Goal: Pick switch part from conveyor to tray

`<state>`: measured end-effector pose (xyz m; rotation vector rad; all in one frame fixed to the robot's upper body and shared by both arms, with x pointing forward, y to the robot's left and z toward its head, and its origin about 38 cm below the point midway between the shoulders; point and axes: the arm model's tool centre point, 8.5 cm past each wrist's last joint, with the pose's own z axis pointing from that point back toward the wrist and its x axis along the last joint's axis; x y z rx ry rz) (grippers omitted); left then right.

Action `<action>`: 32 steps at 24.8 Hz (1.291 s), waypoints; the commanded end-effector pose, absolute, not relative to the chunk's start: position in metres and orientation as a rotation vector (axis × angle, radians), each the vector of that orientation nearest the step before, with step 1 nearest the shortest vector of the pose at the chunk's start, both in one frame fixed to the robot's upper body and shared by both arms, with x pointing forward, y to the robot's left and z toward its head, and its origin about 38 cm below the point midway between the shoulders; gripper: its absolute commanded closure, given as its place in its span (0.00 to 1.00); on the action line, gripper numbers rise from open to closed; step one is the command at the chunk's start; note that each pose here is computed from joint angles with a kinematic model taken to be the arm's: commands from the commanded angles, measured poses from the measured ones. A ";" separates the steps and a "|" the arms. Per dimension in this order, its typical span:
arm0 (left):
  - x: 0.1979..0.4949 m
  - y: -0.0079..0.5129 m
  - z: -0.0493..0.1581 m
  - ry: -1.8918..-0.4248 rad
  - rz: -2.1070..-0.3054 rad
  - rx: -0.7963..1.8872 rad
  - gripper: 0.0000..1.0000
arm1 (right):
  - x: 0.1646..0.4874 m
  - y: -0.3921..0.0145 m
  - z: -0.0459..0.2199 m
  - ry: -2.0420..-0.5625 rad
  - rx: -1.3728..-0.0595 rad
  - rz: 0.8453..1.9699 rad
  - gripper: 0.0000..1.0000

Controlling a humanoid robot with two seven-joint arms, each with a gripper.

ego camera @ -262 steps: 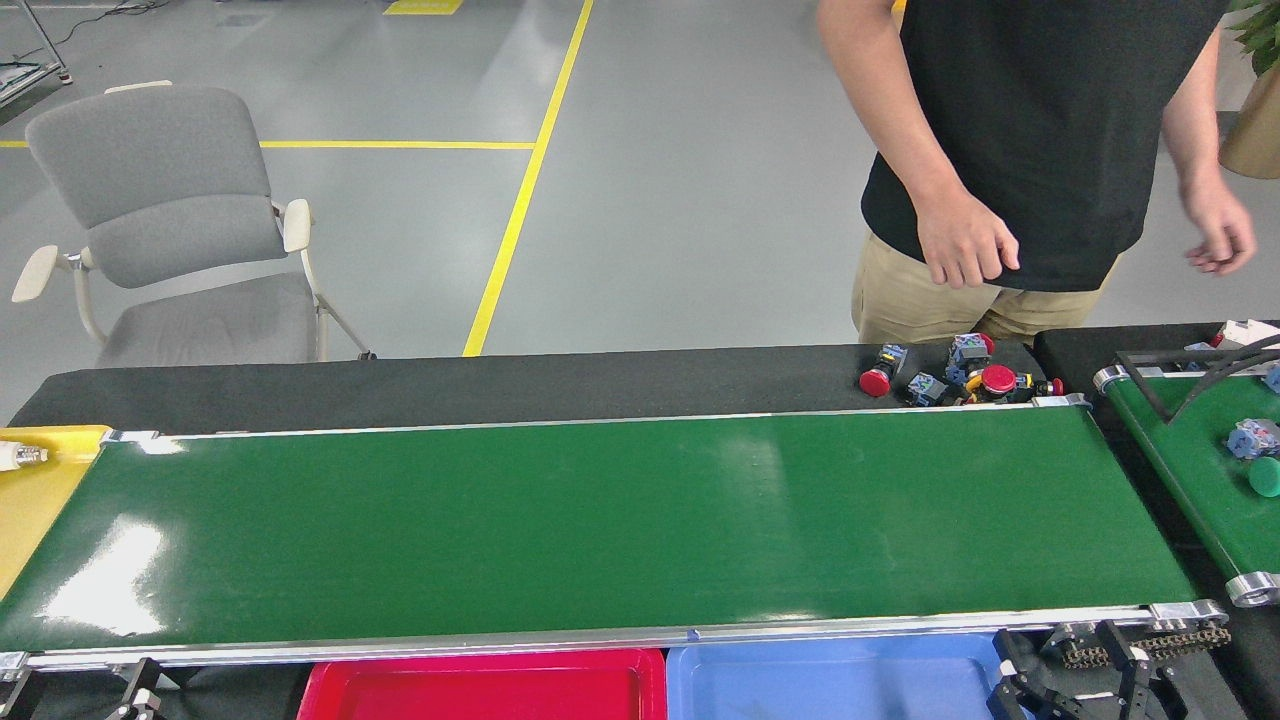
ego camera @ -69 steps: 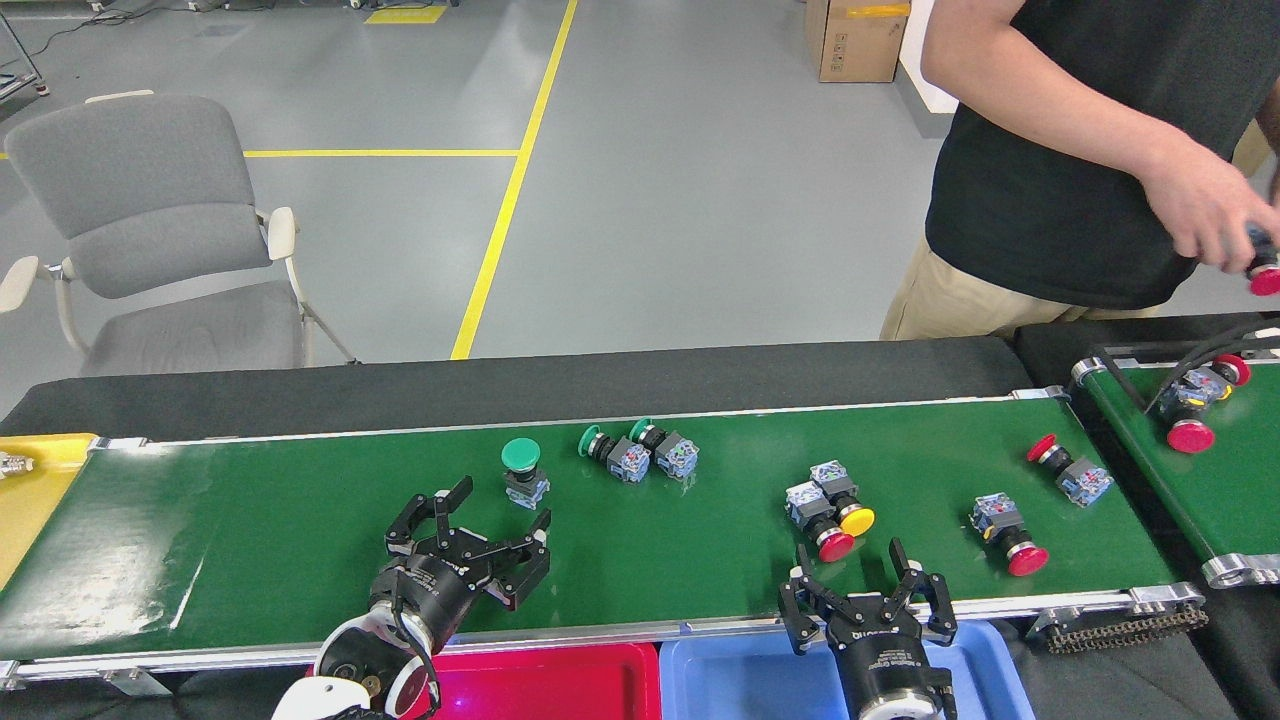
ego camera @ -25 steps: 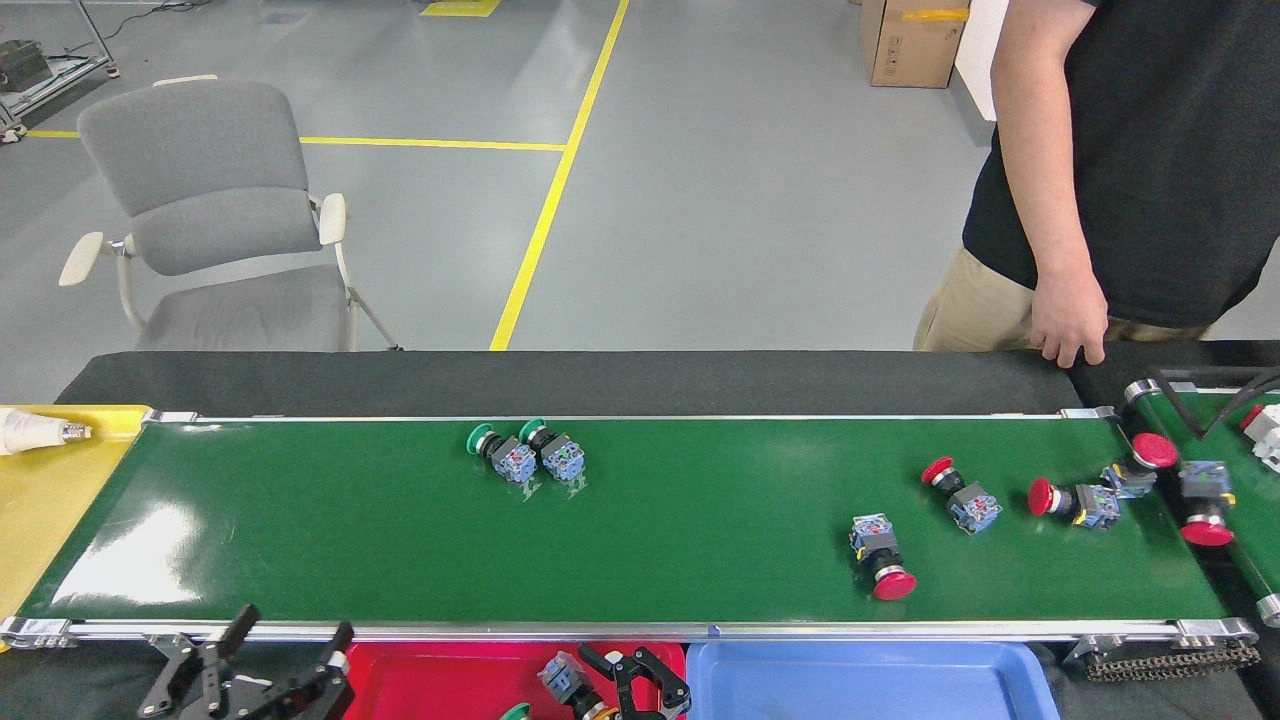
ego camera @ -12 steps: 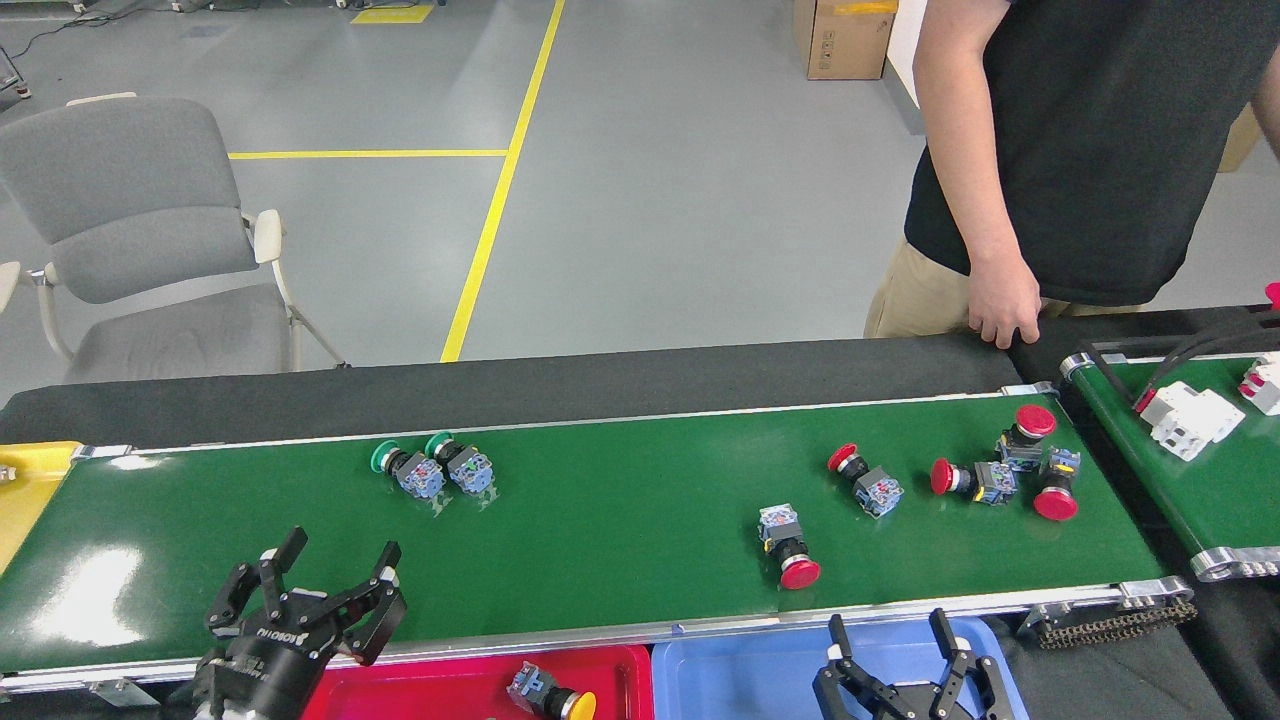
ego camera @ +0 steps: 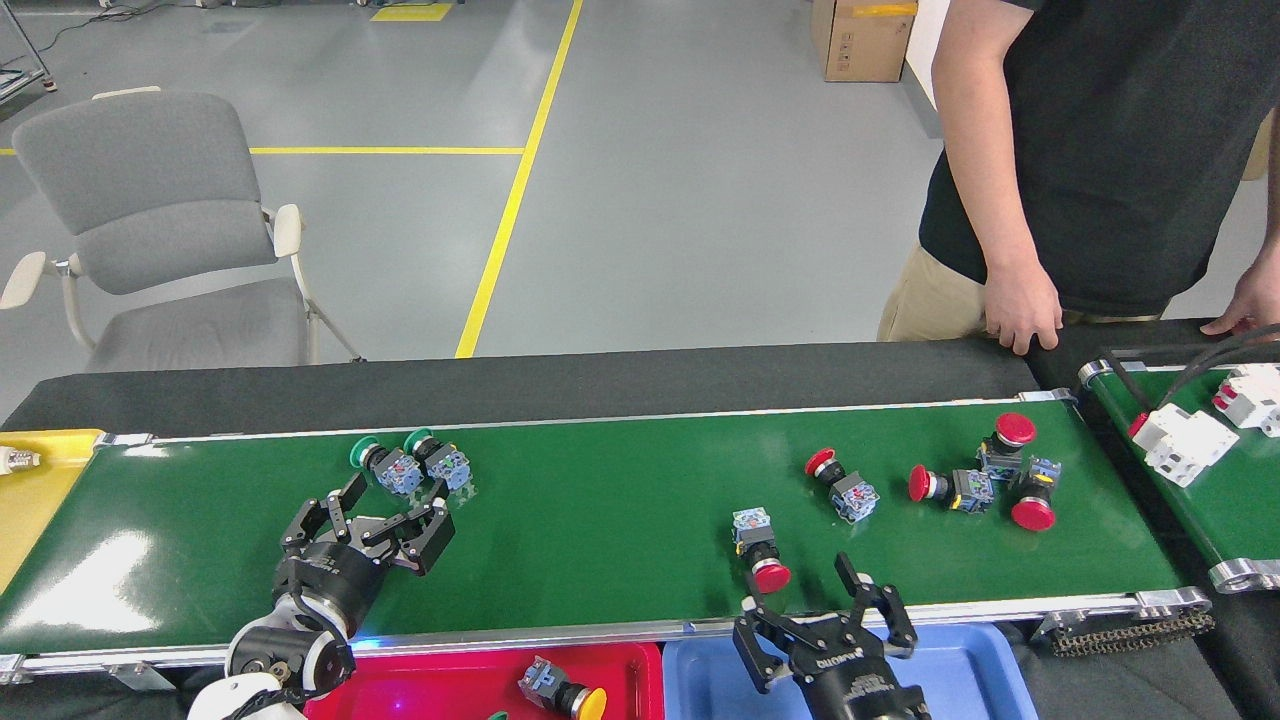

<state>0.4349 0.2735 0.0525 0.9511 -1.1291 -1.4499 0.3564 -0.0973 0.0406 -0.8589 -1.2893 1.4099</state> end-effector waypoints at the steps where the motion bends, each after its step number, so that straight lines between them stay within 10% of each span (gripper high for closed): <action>1: 0.444 0.280 0.060 -1.130 -1.437 0.972 0.01 | 0.366 -0.084 0.045 -1.282 -0.837 1.410 0.09; 4: 0.449 0.283 0.056 -1.114 -1.433 0.957 0.01 | 0.373 -0.071 0.047 -1.298 -0.830 1.448 0.58; 7: 0.452 0.286 0.056 -1.099 -1.417 0.963 0.01 | 0.372 -0.068 0.047 -1.303 -0.827 1.463 0.82; 15: 0.465 0.301 0.055 -1.017 -1.343 0.996 0.01 | 0.355 -0.033 0.062 -1.433 -0.789 1.562 0.92; 18: 0.474 0.316 0.057 -0.966 -1.317 1.017 0.01 | 0.318 -0.001 0.074 -1.590 -0.719 1.708 0.81; 21: 0.483 0.324 0.057 -0.923 -1.285 1.032 0.01 | 0.278 0.026 0.076 -1.722 -0.605 1.839 0.00; 24: 0.490 0.335 0.055 -0.854 -1.216 1.068 0.05 | 0.261 0.041 0.073 -1.770 -0.530 1.909 0.00; 28: 0.496 0.344 0.052 -0.797 -1.142 1.131 0.38 | 0.265 0.040 0.079 -1.782 -0.540 1.871 0.00; 32: 0.484 0.354 0.044 -0.805 -1.126 1.192 0.79 | 0.307 -0.041 0.087 -1.693 -0.785 1.533 0.00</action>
